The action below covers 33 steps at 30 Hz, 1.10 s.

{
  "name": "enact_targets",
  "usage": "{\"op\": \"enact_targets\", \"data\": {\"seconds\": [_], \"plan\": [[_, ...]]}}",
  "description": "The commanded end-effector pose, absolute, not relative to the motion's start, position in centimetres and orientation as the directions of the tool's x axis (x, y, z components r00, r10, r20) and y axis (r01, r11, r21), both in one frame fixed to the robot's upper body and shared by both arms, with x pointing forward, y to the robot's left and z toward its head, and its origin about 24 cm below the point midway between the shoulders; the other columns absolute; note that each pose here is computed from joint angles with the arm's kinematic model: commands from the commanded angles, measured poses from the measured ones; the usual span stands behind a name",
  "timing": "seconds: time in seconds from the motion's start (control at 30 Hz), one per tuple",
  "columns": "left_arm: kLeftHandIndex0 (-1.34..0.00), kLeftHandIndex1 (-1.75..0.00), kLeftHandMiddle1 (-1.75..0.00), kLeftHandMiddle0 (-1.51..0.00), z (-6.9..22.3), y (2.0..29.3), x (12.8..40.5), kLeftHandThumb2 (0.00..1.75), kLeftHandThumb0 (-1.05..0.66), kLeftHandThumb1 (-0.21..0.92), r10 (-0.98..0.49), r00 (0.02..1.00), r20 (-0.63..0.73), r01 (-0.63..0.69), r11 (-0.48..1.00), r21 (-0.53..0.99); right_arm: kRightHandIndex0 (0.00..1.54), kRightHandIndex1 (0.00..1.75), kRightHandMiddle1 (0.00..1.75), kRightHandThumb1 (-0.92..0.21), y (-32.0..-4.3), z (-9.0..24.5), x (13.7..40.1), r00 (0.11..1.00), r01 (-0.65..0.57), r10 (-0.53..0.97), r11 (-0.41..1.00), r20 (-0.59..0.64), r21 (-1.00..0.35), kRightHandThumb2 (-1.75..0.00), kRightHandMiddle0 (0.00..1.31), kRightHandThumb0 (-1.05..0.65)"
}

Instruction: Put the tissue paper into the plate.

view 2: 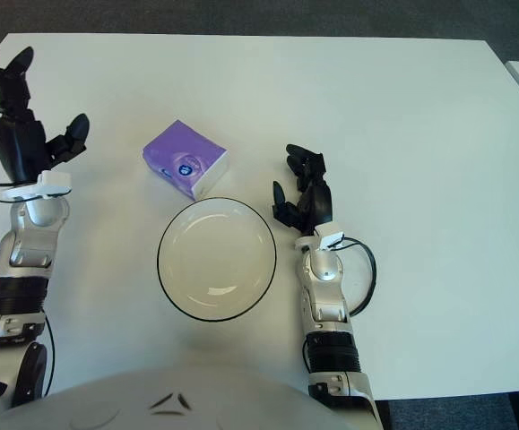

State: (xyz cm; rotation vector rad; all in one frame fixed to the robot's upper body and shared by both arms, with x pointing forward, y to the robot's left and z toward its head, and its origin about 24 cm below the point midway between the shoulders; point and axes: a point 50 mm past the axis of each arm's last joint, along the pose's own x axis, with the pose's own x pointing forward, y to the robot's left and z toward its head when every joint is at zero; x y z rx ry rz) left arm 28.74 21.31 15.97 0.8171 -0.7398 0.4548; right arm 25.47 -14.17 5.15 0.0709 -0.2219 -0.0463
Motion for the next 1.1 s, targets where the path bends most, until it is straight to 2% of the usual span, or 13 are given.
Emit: {"op": "enact_targets", "data": {"seconds": [0.0, 0.1, 0.17, 0.23, 0.3, 0.47, 0.77, 1.07], "plan": [[0.0, -0.66, 0.0, -0.39, 17.1, 20.6, 29.5, 0.6, -0.61, 0.92, -0.008, 0.658, 0.753, -0.604, 0.592, 0.534, 0.36, 0.68, 0.95, -0.72, -14.3, 2.8, 24.8, 0.993, 0.052, -0.061, 0.995, 0.098, 0.086, -0.74, 0.0, -0.43], [0.0, -0.58, 0.0, -0.37, 17.6, 19.7, 30.0, 0.59, -0.6, 0.92, -0.117, 0.636, 0.763, -0.583, 0.575, 0.574, 0.37, 0.69, 0.97, -0.72, -14.3, 2.7, 24.9, 0.993, 0.053, -0.062, 0.995, 0.099, 0.086, -0.74, 0.0, -0.43], [0.0, -0.61, 0.0, -0.33, 17.7, 19.2, 30.2, 0.61, -0.54, 0.88, -0.277, 0.56, 0.781, -0.61, 0.5, 0.615, 0.37, 0.69, 0.98, -0.72, -14.2, 2.7, 25.0, 0.993, 0.054, -0.063, 0.995, 0.102, 0.084, -0.74, 0.0, -0.43], [0.0, -0.65, 0.0, -0.3, 17.6, 20.1, 31.4, 0.65, -0.49, 0.83, -0.398, 0.552, 0.733, -0.619, 0.394, 0.68, 0.38, 0.7, 1.0, -0.72, -14.1, 2.7, 25.1, 0.993, 0.055, -0.064, 0.995, 0.104, 0.084, -0.75, 0.0, -0.42], [0.0, -0.66, 0.0, -0.28, 17.4, 20.3, 32.2, 0.65, -0.48, 0.84, -0.458, 0.575, 0.679, -0.607, 0.319, 0.728, 0.38, 0.71, 1.01, -0.73, -14.0, 2.7, 25.1, 0.993, 0.055, -0.064, 0.995, 0.104, 0.085, -0.75, 0.0, -0.42], [0.0, -0.64, 0.0, -0.27, 17.3, 19.5, 32.7, 0.61, -0.51, 0.9, -0.544, 0.612, 0.574, -0.559, 0.217, 0.801, 0.38, 0.72, 1.03, -0.72, -13.9, 2.6, 25.3, 0.993, 0.053, -0.063, 0.994, 0.103, 0.093, -0.76, 0.0, -0.41], [0.0, -0.59, 0.0, -0.25, 16.6, 18.8, 33.7, 0.6, -0.55, 0.92, -0.659, 0.614, 0.434, -0.523, 0.072, 0.849, 0.38, 0.73, 1.06, -0.71, -13.6, 2.4, 25.6, 0.993, 0.057, -0.067, 0.993, 0.098, 0.101, -0.78, 0.01, -0.4], [0.0, -0.65, -0.01, -0.26, 16.3, 18.5, 34.5, 0.53, -0.61, 0.92, -0.726, 0.611, 0.314, -0.486, -0.031, 0.874, 0.38, 0.73, 1.06, -0.69, -13.4, 2.4, 25.8, 0.992, 0.069, -0.079, 0.992, 0.1, 0.106, -0.77, 0.04, -0.42]]}}
